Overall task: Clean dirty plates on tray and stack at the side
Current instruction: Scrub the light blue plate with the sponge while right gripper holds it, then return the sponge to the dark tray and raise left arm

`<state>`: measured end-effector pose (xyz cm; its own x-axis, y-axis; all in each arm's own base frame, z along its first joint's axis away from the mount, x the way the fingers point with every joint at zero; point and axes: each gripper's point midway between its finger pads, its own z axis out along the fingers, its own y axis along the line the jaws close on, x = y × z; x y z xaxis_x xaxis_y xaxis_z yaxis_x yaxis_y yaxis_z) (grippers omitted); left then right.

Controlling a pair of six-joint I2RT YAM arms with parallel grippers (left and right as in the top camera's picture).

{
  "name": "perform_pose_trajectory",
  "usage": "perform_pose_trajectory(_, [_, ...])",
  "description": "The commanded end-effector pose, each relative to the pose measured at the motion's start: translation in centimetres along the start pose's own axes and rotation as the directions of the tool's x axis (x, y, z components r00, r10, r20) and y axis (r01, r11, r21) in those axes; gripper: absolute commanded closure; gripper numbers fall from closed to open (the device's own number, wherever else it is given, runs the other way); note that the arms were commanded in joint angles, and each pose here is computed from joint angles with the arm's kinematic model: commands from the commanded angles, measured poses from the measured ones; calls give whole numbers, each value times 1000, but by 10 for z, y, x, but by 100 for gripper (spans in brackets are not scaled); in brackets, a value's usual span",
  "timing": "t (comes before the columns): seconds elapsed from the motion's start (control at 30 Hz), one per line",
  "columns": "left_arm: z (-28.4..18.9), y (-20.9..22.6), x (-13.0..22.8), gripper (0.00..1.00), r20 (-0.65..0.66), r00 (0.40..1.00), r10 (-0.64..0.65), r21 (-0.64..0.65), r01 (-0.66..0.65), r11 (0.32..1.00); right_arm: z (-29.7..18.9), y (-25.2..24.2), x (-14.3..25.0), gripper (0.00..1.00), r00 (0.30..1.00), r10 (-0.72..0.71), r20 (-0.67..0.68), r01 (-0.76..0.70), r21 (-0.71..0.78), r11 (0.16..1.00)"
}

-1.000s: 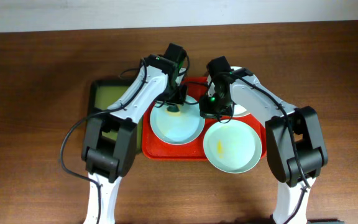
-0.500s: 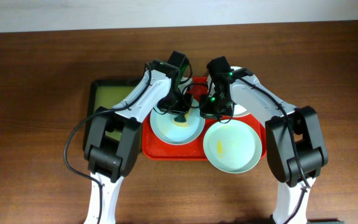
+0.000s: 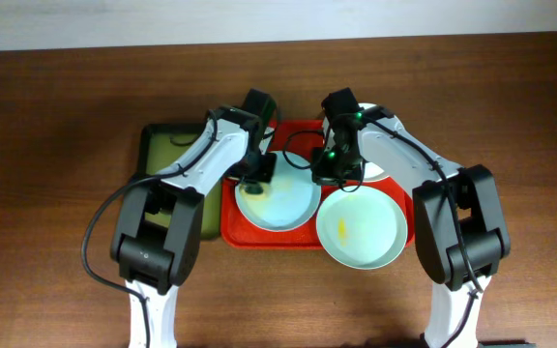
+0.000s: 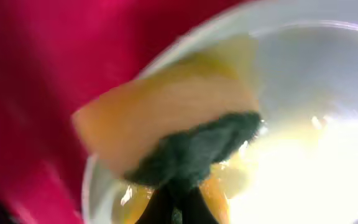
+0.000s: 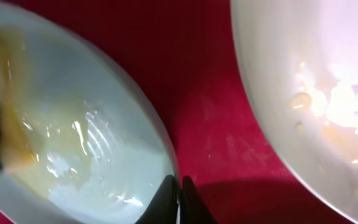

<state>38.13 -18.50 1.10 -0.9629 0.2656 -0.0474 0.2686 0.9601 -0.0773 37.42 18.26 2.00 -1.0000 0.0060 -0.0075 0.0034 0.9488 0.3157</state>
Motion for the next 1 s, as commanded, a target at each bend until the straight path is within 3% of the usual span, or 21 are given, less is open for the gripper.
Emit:
perform_pose_trajectory(0.0, [3, -81, 37, 100, -154, 987, 47, 430, 24, 902, 4, 3, 3, 96, 1000, -12, -9, 12, -2, 1000])
perform_pose_trajectory(0.07, [-12, -70, 13, 100, -81, 996, 32, 406, 4, 914, 4, 3, 2, 96, 1000, -14, -5, 14, -3, 1000])
perform_pose_trajectory(0.17, [-49, -30, -11, 100, 27, 1000, -5, 200, 0, 980, 4, 3, 4, 96, 1000, -12, -9, 12, -2, 1000])
perform_pose_trajectory(0.23, [-58, -1, -2, 100, 16, 999, -31, 23, 31, 999, 4, 3, 3, 96, 1000, -12, -9, 12, -2, 1000])
perform_pose_trajectory(0.4, [-14, -8, 32, 100, -69, 996, -56, -2, 56, 998, 4, 3, 2, 96, 1000, -15, -2, 15, -4, 1000])
perform_pose_trajectory(0.47, [0, -26, 42, 100, -84, 996, -43, 33, 45, 998, 4, 3, 2, 96, 1000, -15, -2, 15, -4, 1000])
perform_pose_trajectory(0.53, [0, -80, 49, 100, -104, 994, 19, 237, 7, 971, 4, 3, 2, 96, 1000, -15, -2, 15, -5, 1000])
perform_pose_trajectory(0.6, [-16, -126, 46, 100, -78, 993, 84, 454, -39, 890, 4, 3, 2, 96, 1000, -14, -3, 14, -5, 1000])
perform_pose_trajectory(0.63, [-27, -122, 32, 100, -43, 997, 70, 456, -43, 889, 4, 3, 2, 96, 1000, -14, -3, 14, -5, 1000])
perform_pose_trajectory(0.73, [-69, -23, -18, 100, 145, 989, -15, 52, 8, 999, 4, 4, 2, 96, 1000, -14, -4, 14, -8, 1000])
perform_pose_trajectory(0.83, [-88, 39, -14, 100, 139, 988, 72, -267, -32, 963, 4, 4, 2, 96, 1000, -15, -3, 15, -9, 1000])
perform_pose_trajectory(0.97, [-96, 72, -3, 100, 109, 994, 12, -377, 30, 926, 4, 8, 4, 95, 1000, -14, -16, 13, -31, 999])
